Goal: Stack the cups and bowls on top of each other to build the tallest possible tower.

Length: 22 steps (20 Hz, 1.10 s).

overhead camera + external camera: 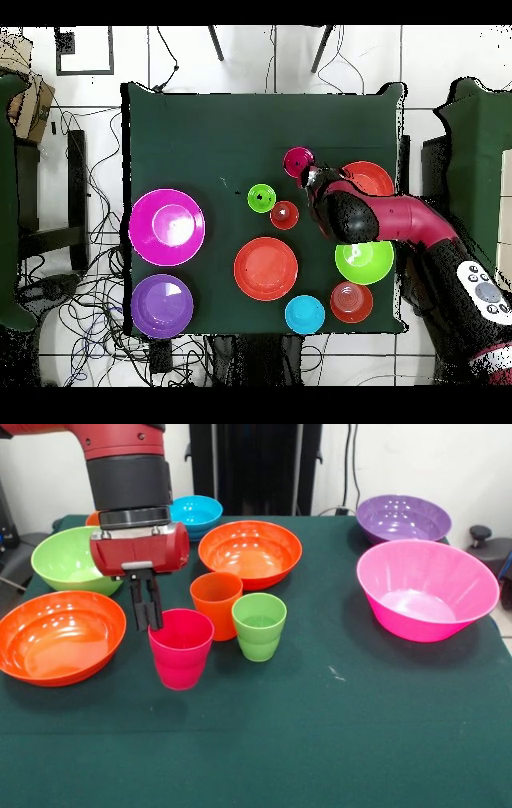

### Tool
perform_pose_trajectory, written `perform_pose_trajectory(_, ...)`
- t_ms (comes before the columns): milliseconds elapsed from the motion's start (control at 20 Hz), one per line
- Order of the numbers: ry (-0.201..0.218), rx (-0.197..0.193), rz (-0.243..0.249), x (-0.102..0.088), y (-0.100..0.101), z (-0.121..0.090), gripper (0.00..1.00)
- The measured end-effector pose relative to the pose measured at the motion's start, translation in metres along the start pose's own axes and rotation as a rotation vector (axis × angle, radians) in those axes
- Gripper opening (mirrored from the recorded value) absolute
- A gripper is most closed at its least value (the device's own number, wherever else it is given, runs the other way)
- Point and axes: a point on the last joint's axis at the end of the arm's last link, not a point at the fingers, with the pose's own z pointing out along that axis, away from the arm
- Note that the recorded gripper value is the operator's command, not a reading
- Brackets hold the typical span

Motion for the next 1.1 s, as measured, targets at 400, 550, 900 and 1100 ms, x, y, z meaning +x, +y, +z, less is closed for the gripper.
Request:
perform_pose_trajectory(400, -0.004, -0.026, 0.018, 0.011, 0.005, 0.013, 0.00)
perform_pose_trajectory(550, 0.005, -0.034, 0.024, 0.016, 0.007, 0.017, 0.00)
perform_pose_trajectory(900, 0.015, -0.043, 0.032, 0.022, 0.009, 0.022, 0.00)
perform_pose_trajectory(1100, 0.016, -0.042, 0.032, 0.022, 0.008, 0.022, 0.00)
